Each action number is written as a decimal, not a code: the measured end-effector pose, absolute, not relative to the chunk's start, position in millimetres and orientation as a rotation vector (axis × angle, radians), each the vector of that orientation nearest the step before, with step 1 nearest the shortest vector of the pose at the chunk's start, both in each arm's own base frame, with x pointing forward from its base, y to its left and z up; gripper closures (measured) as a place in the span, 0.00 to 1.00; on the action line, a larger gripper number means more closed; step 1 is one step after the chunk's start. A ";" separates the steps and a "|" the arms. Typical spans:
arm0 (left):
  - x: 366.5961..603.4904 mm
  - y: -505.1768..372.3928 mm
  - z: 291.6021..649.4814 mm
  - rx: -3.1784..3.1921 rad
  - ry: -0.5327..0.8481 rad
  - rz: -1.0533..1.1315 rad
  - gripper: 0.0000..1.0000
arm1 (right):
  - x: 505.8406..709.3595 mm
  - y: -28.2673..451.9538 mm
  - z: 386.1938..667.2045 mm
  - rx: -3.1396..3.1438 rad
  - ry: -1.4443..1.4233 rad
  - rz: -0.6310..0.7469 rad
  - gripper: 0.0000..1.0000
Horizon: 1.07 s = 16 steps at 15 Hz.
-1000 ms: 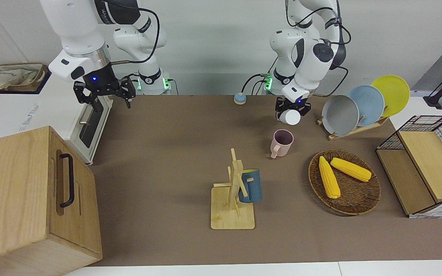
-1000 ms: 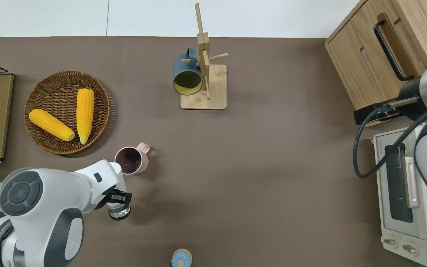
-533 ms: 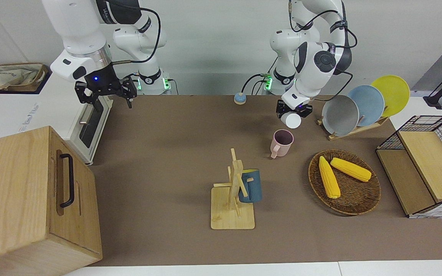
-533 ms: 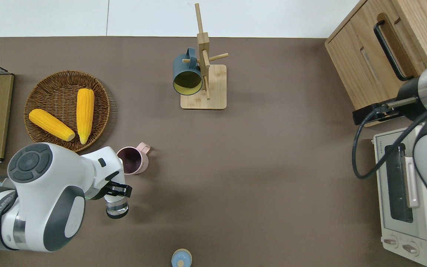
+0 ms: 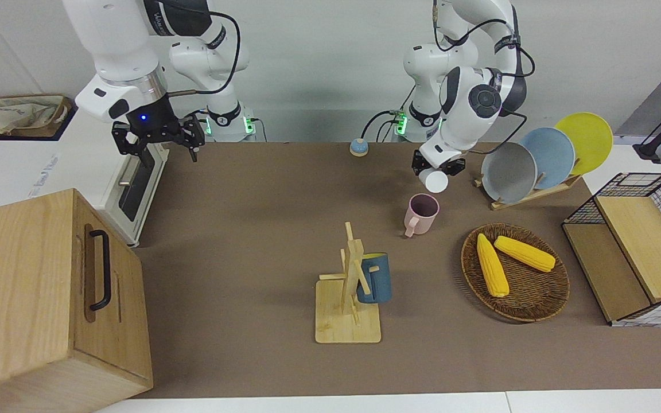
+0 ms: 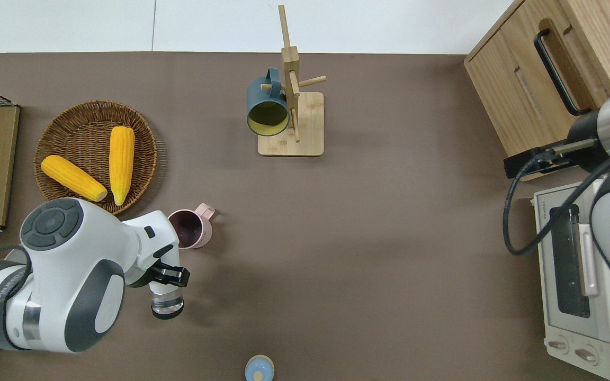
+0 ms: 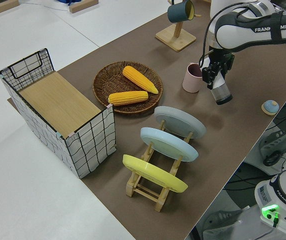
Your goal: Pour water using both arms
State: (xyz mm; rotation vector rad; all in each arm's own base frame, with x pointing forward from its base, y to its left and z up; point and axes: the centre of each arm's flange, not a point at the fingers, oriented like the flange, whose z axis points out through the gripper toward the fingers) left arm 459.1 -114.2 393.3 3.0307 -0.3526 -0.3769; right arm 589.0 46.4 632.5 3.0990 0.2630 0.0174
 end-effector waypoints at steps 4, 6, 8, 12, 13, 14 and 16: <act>458.9 -114.8 393.3 3.023 -0.356 -0.419 0.37 | 589.0 46.4 632.5 3.099 0.263 0.017 0.01; 462.8 -116.5 400.6 3.013 -0.364 -0.459 0.37 | 589.0 46.4 632.5 3.099 0.263 0.017 0.01; 470.6 -117.4 405.8 3.012 -0.382 -0.502 0.37 | 589.0 46.4 632.5 3.099 0.263 0.017 0.01; 479.2 -117.2 395.3 3.017 -0.385 -0.554 0.37 | 589.0 46.4 632.5 3.099 0.263 0.018 0.01; 480.0 -117.7 392.3 3.015 -0.384 -0.563 0.37 | 589.0 46.4 632.5 3.099 0.263 0.018 0.01; 480.4 -118.0 390.4 3.013 -0.382 -0.569 0.37 | 589.0 46.4 632.5 3.099 0.263 0.018 0.01; 480.1 -117.9 389.8 3.013 -0.382 -0.576 0.37 | 589.0 46.4 632.5 3.099 0.263 0.018 0.01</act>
